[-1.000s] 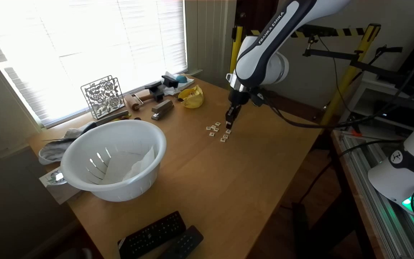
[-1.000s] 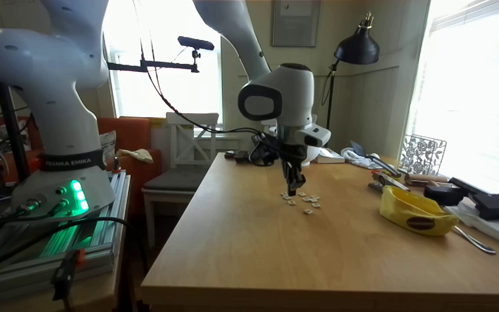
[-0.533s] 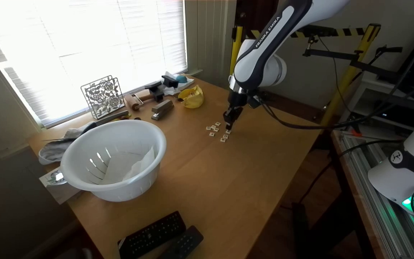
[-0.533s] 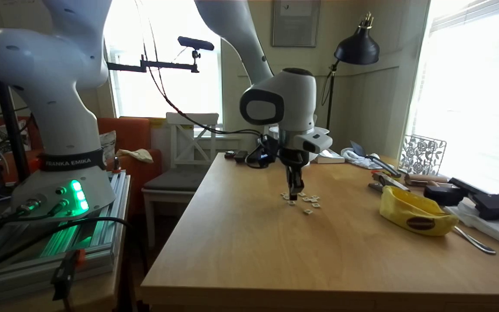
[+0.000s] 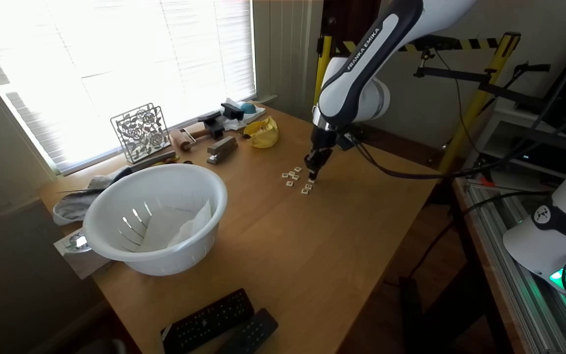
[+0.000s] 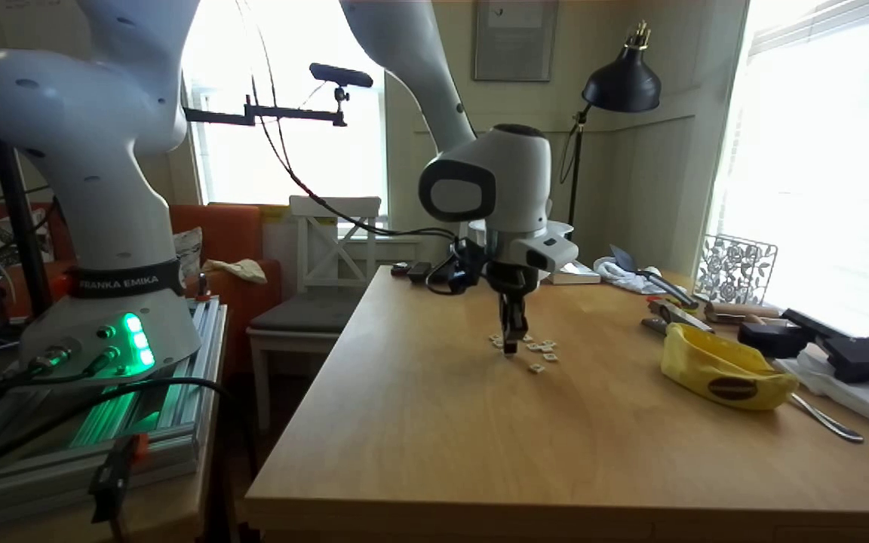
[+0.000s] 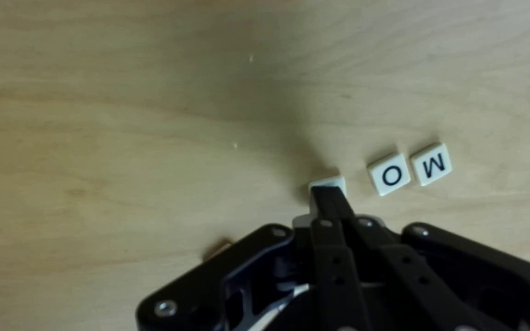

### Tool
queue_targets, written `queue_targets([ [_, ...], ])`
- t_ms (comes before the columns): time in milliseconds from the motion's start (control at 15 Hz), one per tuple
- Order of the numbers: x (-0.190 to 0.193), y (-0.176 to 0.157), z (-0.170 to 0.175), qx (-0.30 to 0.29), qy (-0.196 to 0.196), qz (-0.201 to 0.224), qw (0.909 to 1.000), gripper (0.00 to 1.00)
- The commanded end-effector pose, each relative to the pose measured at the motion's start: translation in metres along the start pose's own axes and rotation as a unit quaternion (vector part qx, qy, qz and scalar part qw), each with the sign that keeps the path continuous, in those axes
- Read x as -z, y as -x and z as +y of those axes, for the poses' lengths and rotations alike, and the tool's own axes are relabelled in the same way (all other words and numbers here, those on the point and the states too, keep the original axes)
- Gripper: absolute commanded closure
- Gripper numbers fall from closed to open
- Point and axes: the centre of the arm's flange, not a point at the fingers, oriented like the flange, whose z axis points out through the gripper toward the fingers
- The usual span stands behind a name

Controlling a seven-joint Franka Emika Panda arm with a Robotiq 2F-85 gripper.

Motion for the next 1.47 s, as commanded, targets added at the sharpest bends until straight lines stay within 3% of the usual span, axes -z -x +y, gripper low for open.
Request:
queue_targets([
  [0, -0.013, -0.001, -0.007, 0.055, 0.024, 0.004, 0.9982, 1.0],
  [267, -0.018, 0.002, -0.016, 0.164, 0.053, 0.011, 0.985, 1.0],
  [600, -0.019, 0.011, -0.018, 0.294, 0.06, 0.0, 0.954, 1.0],
  [867, -0.019, 0.016, -0.018, 0.394, 0.061, -0.009, 0.9169, 1.0],
  [1200, -0.02, 0.02, -0.02, 0.513, 0.064, -0.01, 0.8561, 1.0],
  [1400, -0.021, 0.021, -0.021, 0.557, 0.067, -0.011, 0.8281, 1.0],
])
